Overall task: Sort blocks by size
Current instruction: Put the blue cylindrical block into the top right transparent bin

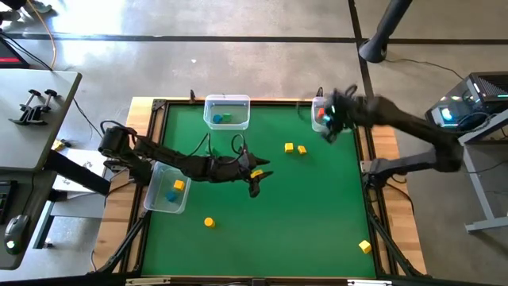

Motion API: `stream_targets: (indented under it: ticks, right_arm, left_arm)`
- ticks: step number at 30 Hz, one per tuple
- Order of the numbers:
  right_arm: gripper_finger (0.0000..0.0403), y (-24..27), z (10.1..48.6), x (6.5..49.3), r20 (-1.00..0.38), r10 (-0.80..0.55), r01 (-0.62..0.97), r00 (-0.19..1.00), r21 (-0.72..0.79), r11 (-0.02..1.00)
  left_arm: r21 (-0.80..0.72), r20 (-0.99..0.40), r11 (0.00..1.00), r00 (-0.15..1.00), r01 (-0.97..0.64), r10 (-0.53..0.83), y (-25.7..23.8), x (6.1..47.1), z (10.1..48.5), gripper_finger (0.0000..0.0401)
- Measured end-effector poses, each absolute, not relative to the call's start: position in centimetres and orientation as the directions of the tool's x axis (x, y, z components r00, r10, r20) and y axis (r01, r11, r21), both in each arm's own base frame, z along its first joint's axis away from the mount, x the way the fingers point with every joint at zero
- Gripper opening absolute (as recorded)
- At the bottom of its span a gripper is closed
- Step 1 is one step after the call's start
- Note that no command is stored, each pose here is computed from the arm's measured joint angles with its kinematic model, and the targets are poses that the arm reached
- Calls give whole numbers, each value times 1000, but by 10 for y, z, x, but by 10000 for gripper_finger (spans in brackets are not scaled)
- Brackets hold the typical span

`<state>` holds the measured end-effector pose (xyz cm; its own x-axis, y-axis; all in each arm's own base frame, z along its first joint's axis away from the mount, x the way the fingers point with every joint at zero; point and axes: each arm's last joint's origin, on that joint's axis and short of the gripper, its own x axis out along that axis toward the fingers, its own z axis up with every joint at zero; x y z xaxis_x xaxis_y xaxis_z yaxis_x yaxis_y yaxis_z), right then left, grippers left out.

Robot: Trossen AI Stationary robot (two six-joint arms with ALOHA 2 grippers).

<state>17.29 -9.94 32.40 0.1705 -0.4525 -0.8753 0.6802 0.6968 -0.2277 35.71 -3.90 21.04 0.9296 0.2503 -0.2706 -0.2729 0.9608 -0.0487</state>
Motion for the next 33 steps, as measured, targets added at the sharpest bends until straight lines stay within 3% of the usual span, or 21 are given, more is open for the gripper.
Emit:
stream_targets:
  ticks: [7,13,20,33]
  right_arm:
    - [117,-200,293,169,-970,-238,715,-53,-204,669]
    - [117,-252,255,158,-981,-57,739,-185,-177,650]
    - [117,-270,221,158,-966,65,738,-251,-148,659]
    - [150,-277,203,161,-956,103,736,-274,-140,662]
  left_arm:
    - [-58,-271,960,930,-273,248,-40,357,210,172]
    - [-60,-275,963,932,-261,235,-45,356,210,172]
    - [-60,-276,966,934,-252,226,-48,356,210,172]
    - [-60,-276,966,934,-251,225,-48,356,210,172]
